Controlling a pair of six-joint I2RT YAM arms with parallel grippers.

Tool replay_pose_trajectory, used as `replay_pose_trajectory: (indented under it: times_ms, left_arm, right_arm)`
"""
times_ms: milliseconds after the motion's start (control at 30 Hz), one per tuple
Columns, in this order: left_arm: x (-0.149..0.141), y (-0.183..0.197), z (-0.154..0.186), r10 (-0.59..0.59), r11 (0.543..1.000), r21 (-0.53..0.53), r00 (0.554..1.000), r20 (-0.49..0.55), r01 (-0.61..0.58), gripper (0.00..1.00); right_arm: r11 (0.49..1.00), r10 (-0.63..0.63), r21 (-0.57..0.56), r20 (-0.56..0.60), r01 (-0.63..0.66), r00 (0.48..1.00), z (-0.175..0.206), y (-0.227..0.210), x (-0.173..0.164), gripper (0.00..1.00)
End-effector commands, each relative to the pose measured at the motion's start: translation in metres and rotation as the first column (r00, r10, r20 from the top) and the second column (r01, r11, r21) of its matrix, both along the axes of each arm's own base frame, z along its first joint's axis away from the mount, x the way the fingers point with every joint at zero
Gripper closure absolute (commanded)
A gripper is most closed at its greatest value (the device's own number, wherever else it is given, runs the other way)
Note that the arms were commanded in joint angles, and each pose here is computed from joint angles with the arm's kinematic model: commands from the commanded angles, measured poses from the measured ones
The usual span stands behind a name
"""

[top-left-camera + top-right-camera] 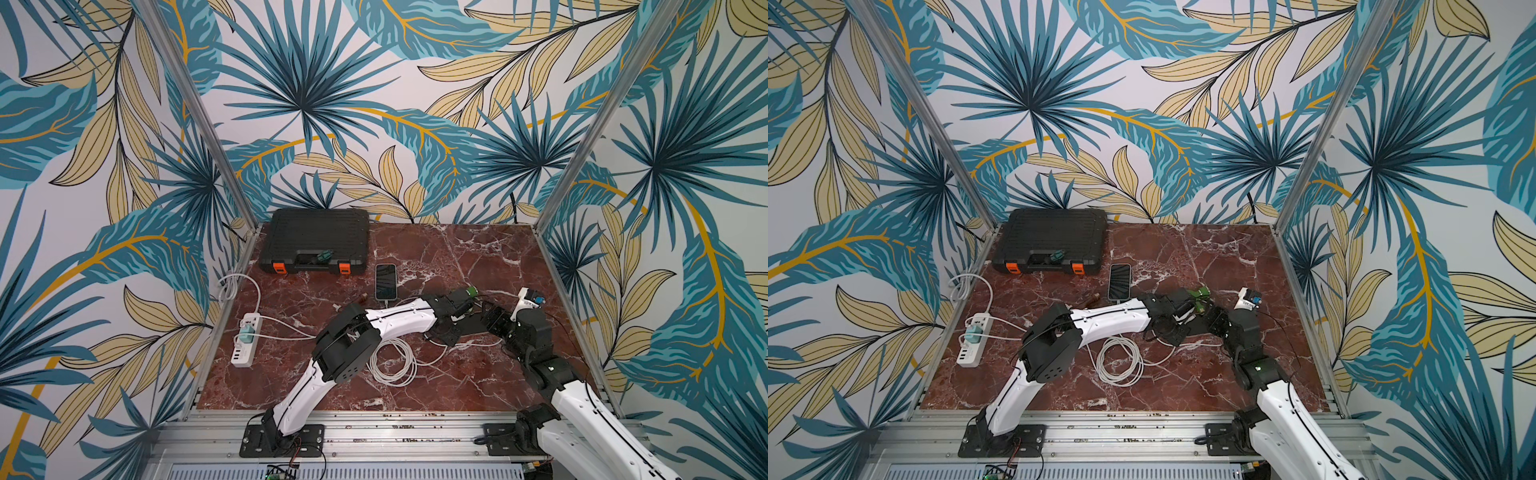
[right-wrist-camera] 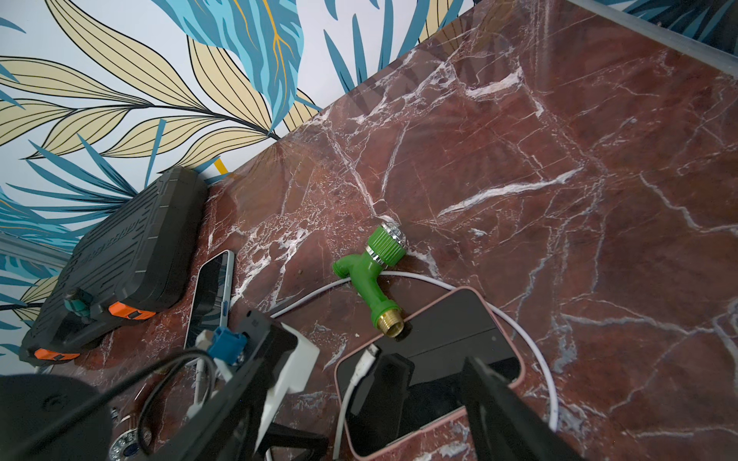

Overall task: Plug the charging cable into the phone
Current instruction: Pick up the charging cable from the center of the board.

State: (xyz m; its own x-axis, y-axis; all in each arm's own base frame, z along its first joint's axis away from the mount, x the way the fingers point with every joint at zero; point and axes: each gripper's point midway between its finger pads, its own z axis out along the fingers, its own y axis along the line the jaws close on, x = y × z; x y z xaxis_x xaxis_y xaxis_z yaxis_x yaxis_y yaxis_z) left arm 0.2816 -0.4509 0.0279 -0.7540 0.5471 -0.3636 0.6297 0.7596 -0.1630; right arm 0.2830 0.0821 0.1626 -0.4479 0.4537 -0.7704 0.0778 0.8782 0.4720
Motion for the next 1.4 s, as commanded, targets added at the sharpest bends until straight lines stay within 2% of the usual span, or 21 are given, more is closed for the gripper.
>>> replay_pose_trajectory:
  times_ms: [0, 67, 233, 300, 467, 600, 733, 867, 900, 1000, 1233, 1367]
  left_arm:
    - [-0.006, 0.007, -0.011, 0.005, 0.999, 0.037, 1.0, -0.011, -0.004, 0.86]
    - [-0.003, 0.006, -0.005, 0.009, 1.0, 0.03, 1.0, 0.004, -0.009, 1.0]
    - [0.011, 0.009, 0.039, 0.049, 0.999, -0.019, 0.993, 0.106, -0.047, 1.0]
    - [0.017, 0.012, 0.071, 0.074, 0.996, -0.071, 0.983, 0.166, -0.063, 1.0]
    - [0.03, 0.032, 0.163, 0.173, 0.964, -0.249, 0.926, 0.336, -0.09, 1.0]
    - [0.028, 0.043, 0.224, 0.242, 0.903, -0.429, 0.859, 0.452, -0.028, 1.0]
    - [0.023, 0.055, 0.26, 0.301, 0.844, -0.535, 0.796, 0.526, 0.035, 1.0]
    - [0.021, 0.056, 0.266, 0.303, 0.834, -0.548, 0.777, 0.552, 0.065, 1.0]
    - [0.021, 0.056, 0.265, 0.301, 0.836, -0.545, 0.776, 0.555, 0.066, 1.0]
    - [0.022, 0.056, 0.263, 0.311, 0.836, -0.546, 0.772, 0.554, 0.055, 1.0]
    - [0.025, 0.053, 0.25, 0.316, 0.839, -0.543, 0.78, 0.54, 0.036, 1.0]
    - [0.024, 0.051, 0.246, 0.312, 0.837, -0.546, 0.786, 0.533, 0.039, 1.0]
  right_arm:
    - [1.0, 0.011, -0.013, 0.01, -0.01, 1.0, -0.002, 0.0, 0.0, 0.18]
    - [1.0, 0.013, -0.013, 0.014, -0.013, 1.0, 0.001, 0.0, 0.001, 0.18]
    - [0.997, 0.082, -0.007, 0.082, -0.082, 0.993, 0.021, 0.011, 0.002, 0.21]
    - [0.991, 0.132, 0.004, 0.143, -0.134, 0.981, 0.038, 0.019, 0.0, 0.22]
    - [0.969, 0.231, 0.012, 0.321, -0.247, 0.919, 0.082, 0.034, -0.012, 0.25]
    - [0.916, 0.343, 0.007, 0.505, -0.401, 0.792, 0.123, 0.057, -0.027, 0.28]
    - [0.854, 0.429, -0.047, 0.625, -0.517, 0.652, 0.142, 0.078, -0.038, 0.32]
    - [0.811, 0.452, -0.108, 0.74, -0.574, 0.499, 0.161, 0.088, -0.05, 0.36]
    - [0.809, 0.457, -0.12, 0.745, -0.576, 0.486, 0.163, 0.09, -0.049, 0.37]
    - [0.79, 0.486, -0.147, 0.74, -0.595, 0.464, 0.168, 0.1, -0.04, 0.43]
    - [0.775, 0.486, -0.141, 0.757, -0.615, 0.438, 0.177, 0.108, -0.031, 0.47]
    - [0.787, 0.472, -0.125, 0.753, -0.604, 0.459, 0.179, 0.108, -0.021, 0.52]
